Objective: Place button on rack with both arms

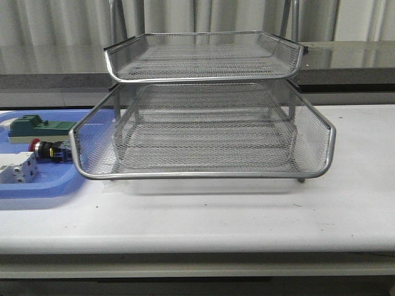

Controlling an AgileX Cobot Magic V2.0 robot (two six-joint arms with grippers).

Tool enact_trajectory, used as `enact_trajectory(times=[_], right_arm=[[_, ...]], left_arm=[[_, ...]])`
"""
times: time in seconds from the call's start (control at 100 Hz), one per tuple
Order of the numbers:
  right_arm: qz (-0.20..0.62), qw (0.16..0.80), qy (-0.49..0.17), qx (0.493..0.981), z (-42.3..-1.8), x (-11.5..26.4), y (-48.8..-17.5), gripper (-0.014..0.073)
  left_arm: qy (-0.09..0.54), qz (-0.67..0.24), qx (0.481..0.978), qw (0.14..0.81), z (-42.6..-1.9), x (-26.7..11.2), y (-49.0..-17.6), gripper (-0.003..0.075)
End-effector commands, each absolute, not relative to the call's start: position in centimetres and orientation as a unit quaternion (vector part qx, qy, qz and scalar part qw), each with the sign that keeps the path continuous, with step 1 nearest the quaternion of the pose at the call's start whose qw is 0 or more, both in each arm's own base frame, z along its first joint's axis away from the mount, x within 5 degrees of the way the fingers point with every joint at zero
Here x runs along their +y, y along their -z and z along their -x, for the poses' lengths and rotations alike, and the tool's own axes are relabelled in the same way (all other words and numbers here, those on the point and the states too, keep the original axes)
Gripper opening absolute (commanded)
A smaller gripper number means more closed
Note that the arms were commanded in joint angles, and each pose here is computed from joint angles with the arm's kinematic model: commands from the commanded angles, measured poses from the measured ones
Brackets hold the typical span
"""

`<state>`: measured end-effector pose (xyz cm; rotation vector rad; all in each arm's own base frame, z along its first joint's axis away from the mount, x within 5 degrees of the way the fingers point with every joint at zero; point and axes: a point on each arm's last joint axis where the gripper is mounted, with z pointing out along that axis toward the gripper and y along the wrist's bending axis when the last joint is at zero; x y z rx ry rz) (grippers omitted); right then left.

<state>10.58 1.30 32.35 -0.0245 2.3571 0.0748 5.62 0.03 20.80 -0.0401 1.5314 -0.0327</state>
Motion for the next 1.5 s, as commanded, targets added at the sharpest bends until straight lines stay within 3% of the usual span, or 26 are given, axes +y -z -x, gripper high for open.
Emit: enact_trajectory(times=[0.0, 0.14, 0.23, 1.49], right_arm=[[0.011, 0.425, -0.027, 0.905, -10.61, 1.18, -33.84, 0.0232], [0.011, 0.425, -0.027, 0.905, -10.58, 1.17, -33.85, 0.0019], [0.011, 0.425, -0.027, 0.905, -10.58, 1.17, -33.85, -0.0074], [0.011, 0.423, -0.026, 0.906, -10.55, 1.16, -33.82, -0.0068]], left_arm=[[0.017, 0.021, 0.664, 0.747, -5.47, 0.05, -20.53, -0.002], [0.017, 0.021, 0.664, 0.747, -5.47, 0.05, -20.53, -0.002], [0.017, 0.021, 0.664, 0.747, -5.47, 0.05, -20.53, -0.002], [0.018, 0.022, 0.654, 0.756, -5.35, 0.05, -21.26, -0.002]])
